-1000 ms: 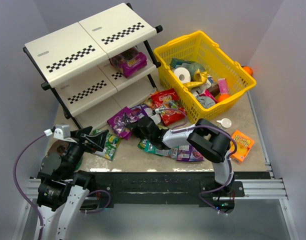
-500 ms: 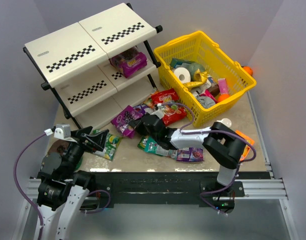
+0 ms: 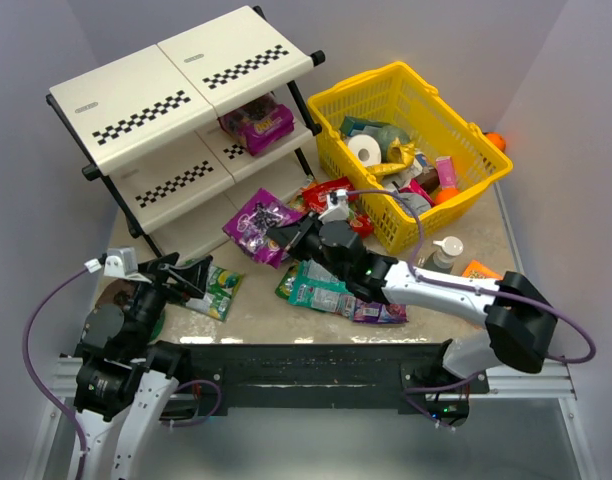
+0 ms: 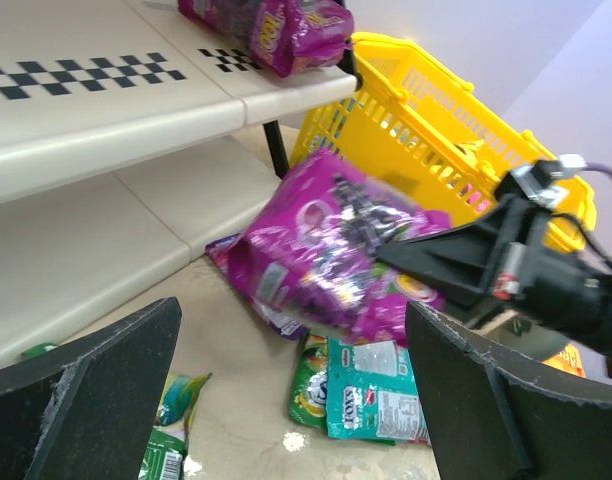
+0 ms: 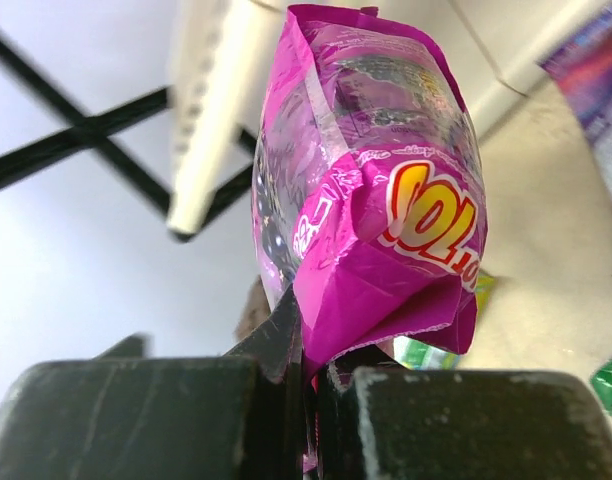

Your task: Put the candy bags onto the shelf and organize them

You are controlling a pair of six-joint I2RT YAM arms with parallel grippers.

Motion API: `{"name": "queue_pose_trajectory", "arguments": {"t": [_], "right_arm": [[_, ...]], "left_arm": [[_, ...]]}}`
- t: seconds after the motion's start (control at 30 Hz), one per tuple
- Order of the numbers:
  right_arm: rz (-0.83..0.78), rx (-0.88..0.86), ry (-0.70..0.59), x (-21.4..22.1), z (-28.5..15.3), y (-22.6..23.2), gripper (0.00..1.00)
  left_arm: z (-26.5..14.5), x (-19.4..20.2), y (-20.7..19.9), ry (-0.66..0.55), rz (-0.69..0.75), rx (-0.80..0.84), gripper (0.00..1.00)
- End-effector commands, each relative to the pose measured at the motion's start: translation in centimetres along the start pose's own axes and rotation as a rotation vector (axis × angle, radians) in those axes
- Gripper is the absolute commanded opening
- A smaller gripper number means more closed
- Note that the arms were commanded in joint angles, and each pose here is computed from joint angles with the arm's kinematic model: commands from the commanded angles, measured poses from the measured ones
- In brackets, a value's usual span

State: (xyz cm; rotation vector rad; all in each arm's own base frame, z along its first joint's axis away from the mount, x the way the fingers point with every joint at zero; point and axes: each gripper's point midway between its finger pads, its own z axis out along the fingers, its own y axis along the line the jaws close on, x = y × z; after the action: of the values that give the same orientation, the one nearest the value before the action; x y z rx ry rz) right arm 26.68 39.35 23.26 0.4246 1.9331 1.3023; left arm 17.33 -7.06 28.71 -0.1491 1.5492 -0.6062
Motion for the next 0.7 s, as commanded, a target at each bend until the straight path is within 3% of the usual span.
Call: {"name": "queue_pose_trajectory", "arguments": {"t": [0.0,0.17,0.4,0.67], "right_arm": [[0.019,-0.262,-0.078,-4.0,-3.0,9.5,0.0],[0.003,-0.37,-0.076,-5.0,-3.1,14.4,0.0],[0.002,-0.499,-0.12,-6.4,-0.1,21.3,0.0],[0.077,-0.532,-0.125,-4.9,7.4,22.8,0.0]], "left_arm": [[-0.4,-1.1,0.8,-0.055,-0.027,-0.054,1.0],[-1.2,-1.8,1.1,-0.1,-0.045,-0.076,0.99],[-2.2,-2.6,1.7,-0.156,-0.07,-0.108,0.99],[-3.1,-3.4,1.9,-0.202,-0.089,-0.116,1.0]]}}
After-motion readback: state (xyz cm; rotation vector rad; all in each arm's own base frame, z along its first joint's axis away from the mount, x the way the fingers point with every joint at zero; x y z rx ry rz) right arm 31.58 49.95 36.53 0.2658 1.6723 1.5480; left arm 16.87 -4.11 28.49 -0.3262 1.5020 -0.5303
